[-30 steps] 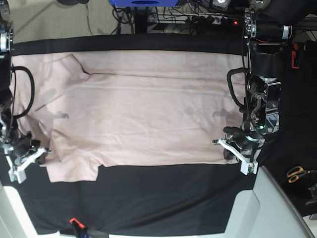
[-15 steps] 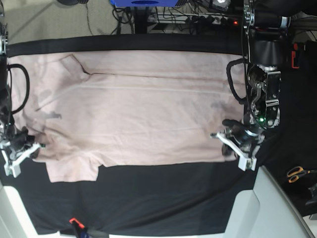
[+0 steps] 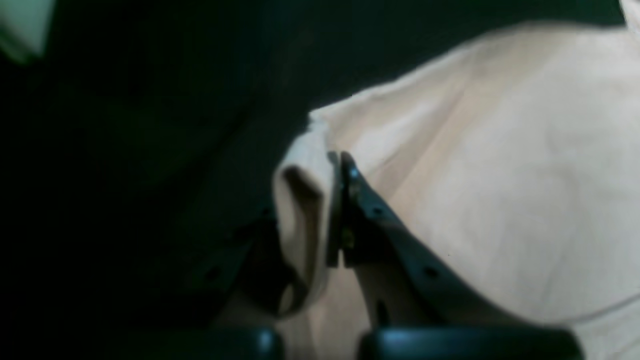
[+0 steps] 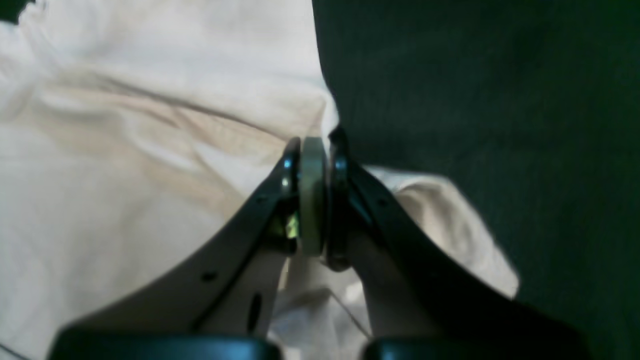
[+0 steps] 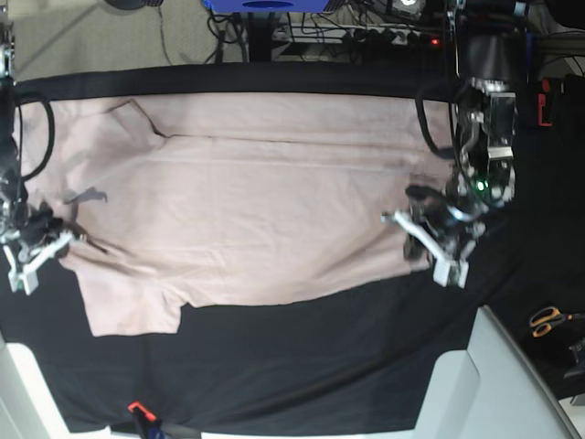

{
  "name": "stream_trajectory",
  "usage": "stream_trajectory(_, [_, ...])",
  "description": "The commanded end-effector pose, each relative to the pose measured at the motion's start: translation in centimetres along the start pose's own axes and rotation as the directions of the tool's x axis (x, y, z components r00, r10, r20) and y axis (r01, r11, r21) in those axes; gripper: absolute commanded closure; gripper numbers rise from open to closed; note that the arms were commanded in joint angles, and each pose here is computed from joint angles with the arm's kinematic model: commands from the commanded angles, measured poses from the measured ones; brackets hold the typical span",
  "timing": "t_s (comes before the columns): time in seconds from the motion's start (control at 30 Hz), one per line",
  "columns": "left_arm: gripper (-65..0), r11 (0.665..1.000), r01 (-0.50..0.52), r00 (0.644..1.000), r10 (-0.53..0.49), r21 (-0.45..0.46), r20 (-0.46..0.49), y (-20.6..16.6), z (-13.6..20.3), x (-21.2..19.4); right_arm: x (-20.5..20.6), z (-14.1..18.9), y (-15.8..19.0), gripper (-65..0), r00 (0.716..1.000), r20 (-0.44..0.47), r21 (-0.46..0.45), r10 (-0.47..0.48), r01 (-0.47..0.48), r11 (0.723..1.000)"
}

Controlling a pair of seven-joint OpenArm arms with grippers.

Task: Fold the T-shirt properly
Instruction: 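Lift the hem with both grippers and fold it toward the collar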

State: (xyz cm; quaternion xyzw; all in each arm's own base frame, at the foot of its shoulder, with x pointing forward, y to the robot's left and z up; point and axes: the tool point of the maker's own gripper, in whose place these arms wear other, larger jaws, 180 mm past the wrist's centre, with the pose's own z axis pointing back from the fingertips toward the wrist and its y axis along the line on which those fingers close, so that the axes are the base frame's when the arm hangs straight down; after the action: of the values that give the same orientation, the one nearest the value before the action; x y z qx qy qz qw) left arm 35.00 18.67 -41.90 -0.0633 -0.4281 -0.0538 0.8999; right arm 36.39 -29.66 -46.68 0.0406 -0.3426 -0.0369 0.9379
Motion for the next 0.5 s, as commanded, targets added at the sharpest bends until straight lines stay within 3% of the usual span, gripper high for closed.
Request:
stream_trajectory(0.0, [0.0,1.000,0.012,0.999,-0.013,0.001,0.051,0.3,0.2,1.7,2.1,0.5,-0.8,-0.5,0.999,0.055,-0.011,0.000,0.001,1.000])
stream_trajectory(0.13, [0.0,1.000,0.027,1.000,-0.027,0.011,0.004,1.0,0.8,-0.5,0.3,0.6,-0.9,-0.5,1.000,0.008,-0.010,-0.006,0.006,1.000])
stream_trajectory(0.27, [0.0,0.999,0.037,0.999,-0.037,0.025,-0.016,1.9,1.3,-1.3,0.1,1.1,-0.3,-0.5,1.000,0.020,0.004,0.010,-0.010,1.000])
stream_trajectory(0.47, [0.0,0.997,0.062,0.998,-0.061,0.043,-0.022,3.1,1.7,-1.1,0.6,2.0,-2.5,-0.5,0.997,0.044,-0.036,-0.065,0.066,0.997])
